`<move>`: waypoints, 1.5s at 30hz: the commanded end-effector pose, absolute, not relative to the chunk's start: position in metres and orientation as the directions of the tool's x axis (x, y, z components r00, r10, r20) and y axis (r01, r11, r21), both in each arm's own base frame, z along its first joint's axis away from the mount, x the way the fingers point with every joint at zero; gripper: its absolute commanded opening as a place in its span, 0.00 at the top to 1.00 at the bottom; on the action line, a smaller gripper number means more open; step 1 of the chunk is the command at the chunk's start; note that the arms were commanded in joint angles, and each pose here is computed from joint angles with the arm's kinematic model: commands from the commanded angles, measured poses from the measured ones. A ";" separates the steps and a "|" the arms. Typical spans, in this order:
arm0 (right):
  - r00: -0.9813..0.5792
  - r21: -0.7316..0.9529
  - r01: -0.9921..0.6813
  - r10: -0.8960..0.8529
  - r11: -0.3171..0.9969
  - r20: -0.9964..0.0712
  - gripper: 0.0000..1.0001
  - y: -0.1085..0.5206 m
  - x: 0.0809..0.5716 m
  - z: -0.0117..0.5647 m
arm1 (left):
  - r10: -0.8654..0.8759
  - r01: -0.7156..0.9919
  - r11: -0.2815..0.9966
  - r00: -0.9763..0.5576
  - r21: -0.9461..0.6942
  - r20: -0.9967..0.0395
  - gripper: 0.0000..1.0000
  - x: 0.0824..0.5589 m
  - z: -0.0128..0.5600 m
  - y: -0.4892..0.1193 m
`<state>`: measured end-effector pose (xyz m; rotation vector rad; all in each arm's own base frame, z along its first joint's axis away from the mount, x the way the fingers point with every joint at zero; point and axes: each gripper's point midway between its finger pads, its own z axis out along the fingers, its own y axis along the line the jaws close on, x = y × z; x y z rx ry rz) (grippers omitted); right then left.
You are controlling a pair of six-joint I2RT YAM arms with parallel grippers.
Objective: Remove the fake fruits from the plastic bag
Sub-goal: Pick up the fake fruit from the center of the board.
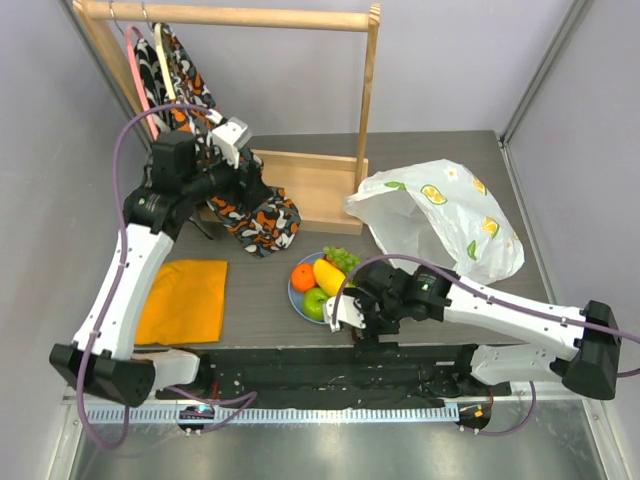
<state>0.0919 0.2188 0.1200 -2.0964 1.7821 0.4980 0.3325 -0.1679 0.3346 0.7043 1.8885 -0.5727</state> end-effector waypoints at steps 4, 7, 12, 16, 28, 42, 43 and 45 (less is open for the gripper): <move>0.218 -0.215 -0.968 -0.871 -0.133 -0.441 0.05 0.245 0.128 0.102 | 0.161 0.649 0.758 -0.280 -0.063 -0.946 0.24 0.297 0.349 -0.139; 0.208 -0.227 -0.966 -0.888 -0.122 -0.410 0.05 0.243 0.134 0.091 | 0.143 0.633 0.769 -0.300 -0.085 -0.943 0.24 0.291 0.341 -0.131; 0.190 -0.211 -0.971 -0.903 -0.114 -0.385 0.04 0.240 0.133 0.078 | 0.117 0.616 0.783 -0.288 -0.090 -0.951 0.24 0.280 0.343 -0.122; 0.189 -0.180 -0.975 -0.909 -0.129 -0.371 0.04 0.236 0.127 0.067 | 0.102 0.609 0.787 -0.282 -0.096 -0.954 0.24 0.279 0.344 -0.119; 0.233 -0.173 -0.968 -0.908 -0.182 -0.349 0.35 0.244 0.130 0.063 | 0.086 0.597 0.796 -0.273 -0.099 -0.958 0.24 0.278 0.346 -0.113; 0.204 -0.142 -0.978 -0.822 -0.151 -0.532 0.44 0.294 0.124 0.188 | 0.069 0.601 0.791 -0.268 -0.111 -0.961 0.24 0.281 0.350 -0.115; 0.209 -0.173 -0.976 -0.808 -0.135 -0.551 0.44 0.302 0.131 0.201 | 0.066 0.602 0.790 -0.269 -0.114 -0.961 0.24 0.282 0.350 -0.115; 0.202 -0.233 -0.968 -0.823 -0.088 -0.531 0.43 0.311 0.150 0.204 | 0.062 0.603 0.788 -0.277 -0.123 -0.959 0.24 0.282 0.348 -0.116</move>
